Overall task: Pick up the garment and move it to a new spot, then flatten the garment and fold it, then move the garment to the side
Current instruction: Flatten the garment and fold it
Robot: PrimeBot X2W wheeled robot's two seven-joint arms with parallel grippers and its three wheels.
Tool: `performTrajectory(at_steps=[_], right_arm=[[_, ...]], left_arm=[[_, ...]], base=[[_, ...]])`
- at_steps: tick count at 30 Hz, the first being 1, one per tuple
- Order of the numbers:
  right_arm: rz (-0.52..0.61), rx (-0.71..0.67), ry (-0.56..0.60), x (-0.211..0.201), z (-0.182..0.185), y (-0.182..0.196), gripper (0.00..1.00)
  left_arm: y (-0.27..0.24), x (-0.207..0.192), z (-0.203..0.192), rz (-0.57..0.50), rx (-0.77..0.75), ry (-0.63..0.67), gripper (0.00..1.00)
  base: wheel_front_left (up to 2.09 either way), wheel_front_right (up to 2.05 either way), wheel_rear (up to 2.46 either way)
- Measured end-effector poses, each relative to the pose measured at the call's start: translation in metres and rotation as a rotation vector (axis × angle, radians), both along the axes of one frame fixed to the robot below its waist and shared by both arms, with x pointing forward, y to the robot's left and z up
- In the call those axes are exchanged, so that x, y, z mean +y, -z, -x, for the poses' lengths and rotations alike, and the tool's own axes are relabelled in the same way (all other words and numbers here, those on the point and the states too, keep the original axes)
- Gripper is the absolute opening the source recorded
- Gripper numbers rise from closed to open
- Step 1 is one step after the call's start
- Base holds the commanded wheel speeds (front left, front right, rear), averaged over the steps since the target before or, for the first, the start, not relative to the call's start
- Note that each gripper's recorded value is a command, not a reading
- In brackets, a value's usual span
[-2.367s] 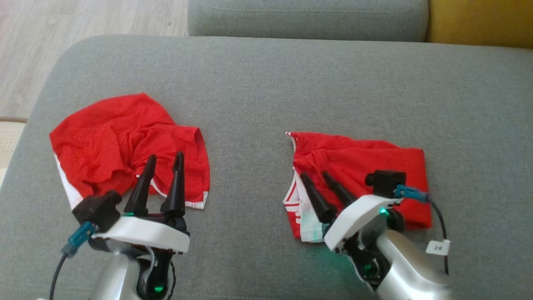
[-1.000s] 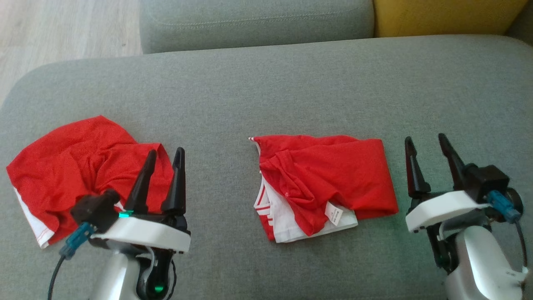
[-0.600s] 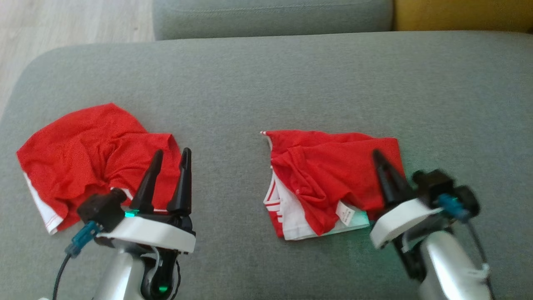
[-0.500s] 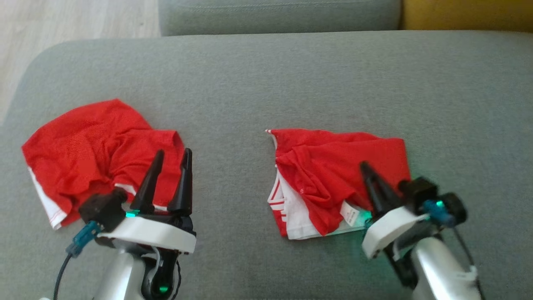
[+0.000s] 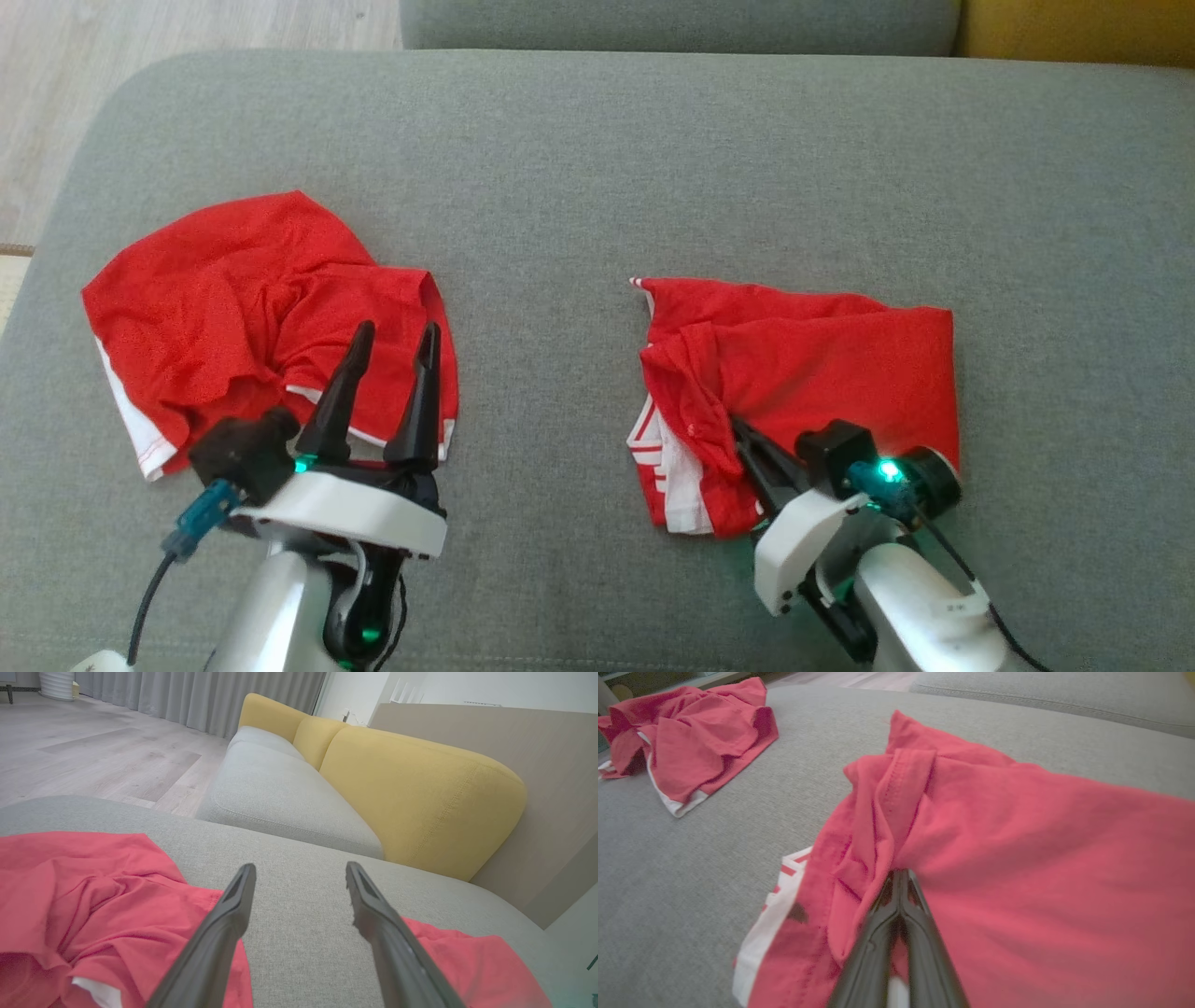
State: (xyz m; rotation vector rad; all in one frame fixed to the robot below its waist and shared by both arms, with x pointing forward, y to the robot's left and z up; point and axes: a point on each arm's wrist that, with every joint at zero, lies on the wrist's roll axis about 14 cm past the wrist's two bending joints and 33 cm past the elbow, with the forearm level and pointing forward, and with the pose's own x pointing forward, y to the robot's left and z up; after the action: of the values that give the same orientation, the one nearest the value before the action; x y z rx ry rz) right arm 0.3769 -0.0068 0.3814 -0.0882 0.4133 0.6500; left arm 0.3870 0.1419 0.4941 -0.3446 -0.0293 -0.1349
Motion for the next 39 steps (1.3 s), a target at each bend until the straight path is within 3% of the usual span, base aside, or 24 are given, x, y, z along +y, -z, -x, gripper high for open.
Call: performTrajectory(at_steps=[17, 27, 34, 35, 36, 39], right_arm=[[-0.065, 0.052, -0.107, 0.034, 0.023, -0.001, 0.00], [-0.187, -0.122, 0.088, -0.003, -0.027, -0.057, 0.00], [-0.151, -0.329, 0.247, -0.066, -0.056, -0.107, 0.00], [-0.124, -0.365, 0.271, -0.079, -0.058, -0.114, 0.90], [-0.121, -0.391, 0.305, -0.091, -0.060, -0.120, 1.00], [-0.127, -0.420, 0.354, -0.107, -0.058, -0.127, 1.00]], left_arm=[[-0.003, -0.003, -0.004, 0.012, -0.009, 0.010, 1.00], [-0.015, -0.013, -0.005, 0.017, -0.043, 0.039, 1.00], [-0.021, -0.027, -0.002, 0.029, -0.060, 0.077, 1.00], [-0.021, -0.029, -0.001, 0.026, -0.061, 0.083, 1.00], [-0.022, -0.031, 0.000, 0.020, -0.064, 0.089, 1.00], [-0.024, -0.033, -0.001, 0.020, -0.069, 0.097, 1.00]], base=[[0.00, 0.00, 0.00], [0.00, 0.00, 0.00], [0.00, 0.00, 0.00], [0.00, 0.00, 0.00], [0.00, 0.00, 0.00], [0.00, 0.00, 0.00]])
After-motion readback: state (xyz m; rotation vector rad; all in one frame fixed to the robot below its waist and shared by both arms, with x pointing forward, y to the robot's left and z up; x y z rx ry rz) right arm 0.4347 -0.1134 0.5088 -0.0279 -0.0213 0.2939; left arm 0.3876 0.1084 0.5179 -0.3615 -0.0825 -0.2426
